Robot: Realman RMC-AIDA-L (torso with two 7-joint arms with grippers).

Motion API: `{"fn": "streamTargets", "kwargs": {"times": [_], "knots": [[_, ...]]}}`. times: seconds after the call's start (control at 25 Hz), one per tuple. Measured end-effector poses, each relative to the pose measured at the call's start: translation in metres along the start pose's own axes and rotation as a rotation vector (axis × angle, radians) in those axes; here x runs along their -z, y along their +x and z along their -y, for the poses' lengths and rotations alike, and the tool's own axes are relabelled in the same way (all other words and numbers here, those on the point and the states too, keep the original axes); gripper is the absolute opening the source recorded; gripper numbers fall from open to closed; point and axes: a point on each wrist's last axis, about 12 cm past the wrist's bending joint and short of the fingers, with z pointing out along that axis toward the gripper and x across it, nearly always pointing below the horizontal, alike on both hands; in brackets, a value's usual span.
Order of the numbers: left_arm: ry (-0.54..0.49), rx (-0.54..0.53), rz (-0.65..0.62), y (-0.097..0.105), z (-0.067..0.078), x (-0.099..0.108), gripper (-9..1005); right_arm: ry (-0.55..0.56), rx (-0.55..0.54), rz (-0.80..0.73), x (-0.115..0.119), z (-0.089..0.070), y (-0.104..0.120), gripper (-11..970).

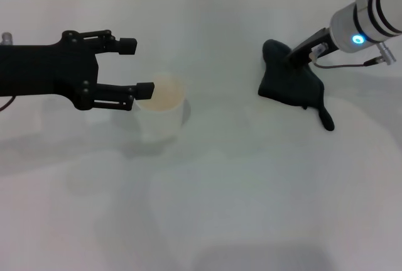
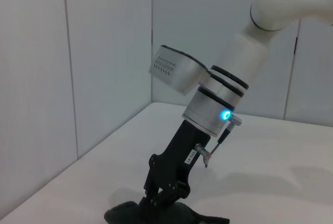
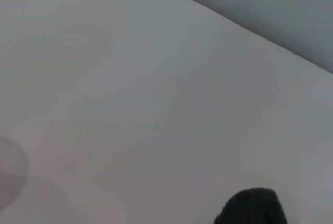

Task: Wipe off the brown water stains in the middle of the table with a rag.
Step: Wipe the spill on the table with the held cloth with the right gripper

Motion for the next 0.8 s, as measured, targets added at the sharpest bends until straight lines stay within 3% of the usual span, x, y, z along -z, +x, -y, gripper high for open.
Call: {"fn": "streamTargets", "kwargs": {"times": [0.4,0.8], "knots": [[0.0,0.007,-0.002,0.002,0.001,0.0,875,0.034,-0.013,-0.016,-0.001,0.006,0.006,69],[0.003,0.0,-0.008,0.001,0.0,-0.002,875,-0.129,0.084,-0.042,-0.009,-0.047,0.0,69]]}}
